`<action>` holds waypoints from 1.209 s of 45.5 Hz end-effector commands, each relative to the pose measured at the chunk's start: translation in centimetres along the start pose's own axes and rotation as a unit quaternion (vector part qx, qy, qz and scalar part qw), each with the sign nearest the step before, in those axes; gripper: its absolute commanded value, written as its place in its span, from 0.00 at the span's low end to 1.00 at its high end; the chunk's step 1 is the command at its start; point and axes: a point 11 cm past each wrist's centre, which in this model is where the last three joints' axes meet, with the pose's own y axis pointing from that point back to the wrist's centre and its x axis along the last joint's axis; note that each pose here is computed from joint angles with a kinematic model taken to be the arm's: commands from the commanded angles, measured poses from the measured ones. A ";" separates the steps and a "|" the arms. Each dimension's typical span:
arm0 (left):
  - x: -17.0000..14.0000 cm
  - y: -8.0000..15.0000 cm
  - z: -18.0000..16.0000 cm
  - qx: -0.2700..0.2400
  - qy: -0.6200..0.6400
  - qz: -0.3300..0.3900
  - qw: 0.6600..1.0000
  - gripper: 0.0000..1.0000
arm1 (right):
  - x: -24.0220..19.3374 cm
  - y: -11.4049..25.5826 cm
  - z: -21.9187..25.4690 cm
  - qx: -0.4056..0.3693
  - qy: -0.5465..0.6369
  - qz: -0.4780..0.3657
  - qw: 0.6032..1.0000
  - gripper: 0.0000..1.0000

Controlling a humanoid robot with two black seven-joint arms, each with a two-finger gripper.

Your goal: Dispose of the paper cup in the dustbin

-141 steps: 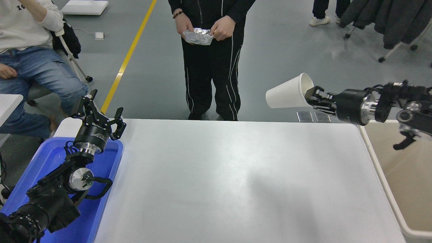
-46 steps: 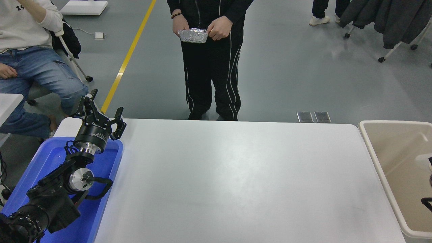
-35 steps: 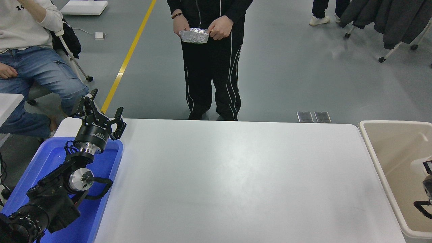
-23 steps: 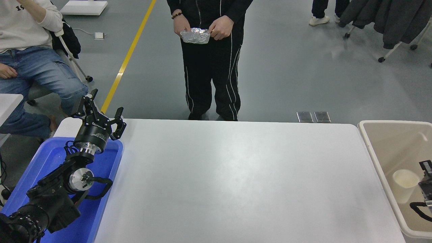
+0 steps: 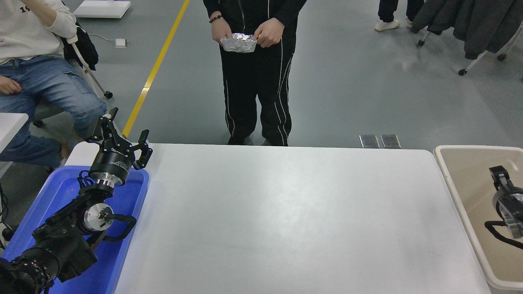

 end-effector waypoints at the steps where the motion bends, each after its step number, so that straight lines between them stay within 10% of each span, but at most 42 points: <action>1: 0.0 0.0 0.0 0.000 0.000 0.000 1.000 1.00 | 1.0 2.6 -10.9 0.128 -0.125 -0.097 0.979 0.99; 34: 0.0 0.0 0.0 0.000 0.000 0.000 1.000 1.00 | 0.0 7.3 -16.0 0.348 -0.351 -0.139 0.858 0.99; 55: 0.0 0.0 0.0 0.000 0.000 0.000 1.000 1.00 | -7.7 6.4 -6.9 0.265 -0.431 -0.169 0.846 0.99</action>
